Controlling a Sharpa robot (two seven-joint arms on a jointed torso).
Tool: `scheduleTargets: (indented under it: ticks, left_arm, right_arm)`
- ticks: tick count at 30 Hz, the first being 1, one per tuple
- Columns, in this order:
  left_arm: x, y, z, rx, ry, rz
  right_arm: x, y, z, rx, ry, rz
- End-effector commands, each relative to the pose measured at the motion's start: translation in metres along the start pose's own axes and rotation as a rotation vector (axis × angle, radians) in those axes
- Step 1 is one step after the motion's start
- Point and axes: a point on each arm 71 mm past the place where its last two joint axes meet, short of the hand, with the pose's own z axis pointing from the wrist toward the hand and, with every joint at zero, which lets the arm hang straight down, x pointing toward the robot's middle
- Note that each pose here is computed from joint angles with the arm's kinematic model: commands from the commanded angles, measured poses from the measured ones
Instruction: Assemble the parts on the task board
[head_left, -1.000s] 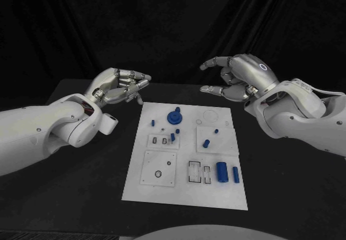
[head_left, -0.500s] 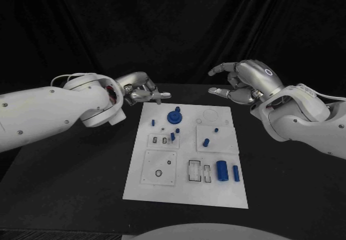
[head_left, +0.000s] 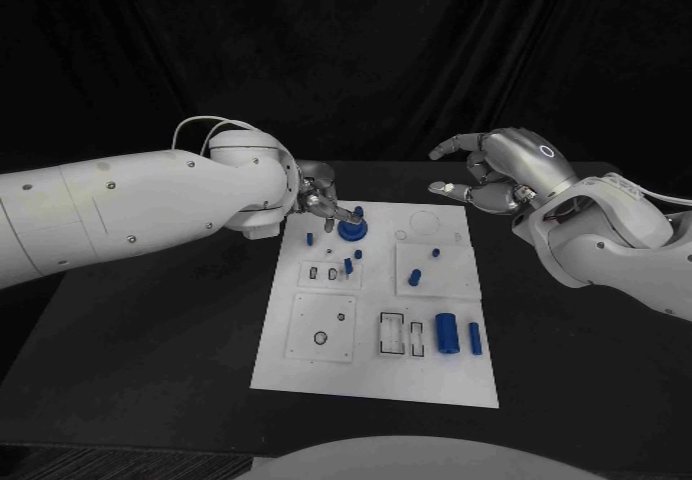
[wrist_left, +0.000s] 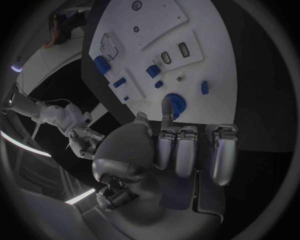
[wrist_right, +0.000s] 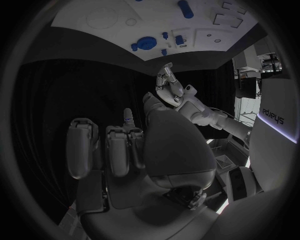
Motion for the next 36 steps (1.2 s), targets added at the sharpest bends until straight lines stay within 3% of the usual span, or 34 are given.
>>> scheduleTargets:
  ticks: [1, 10, 27, 36]
  left_arm:
    - [0.0001, 0.0015, 0.0016, -0.084, 0.035, 0.056]
    - [0.0044, -0.0078, 0.0084, -0.112, 0.06, 0.08]
    - [0.0175, -0.0096, 0.011, -0.123, 0.095, 0.088]
    - [0.0293, -0.0112, 0.0153, -0.106, 0.118, 0.083]
  right_arm:
    - [0.003, -0.002, -0.001, 0.021, 0.019, -0.001]
    - [0.007, -0.004, -0.004, 0.036, 0.014, 0.003]
    - [0.011, -0.007, -0.007, 0.049, 0.021, 0.008]
    - [0.014, -0.008, -0.007, 0.058, 0.028, 0.018]
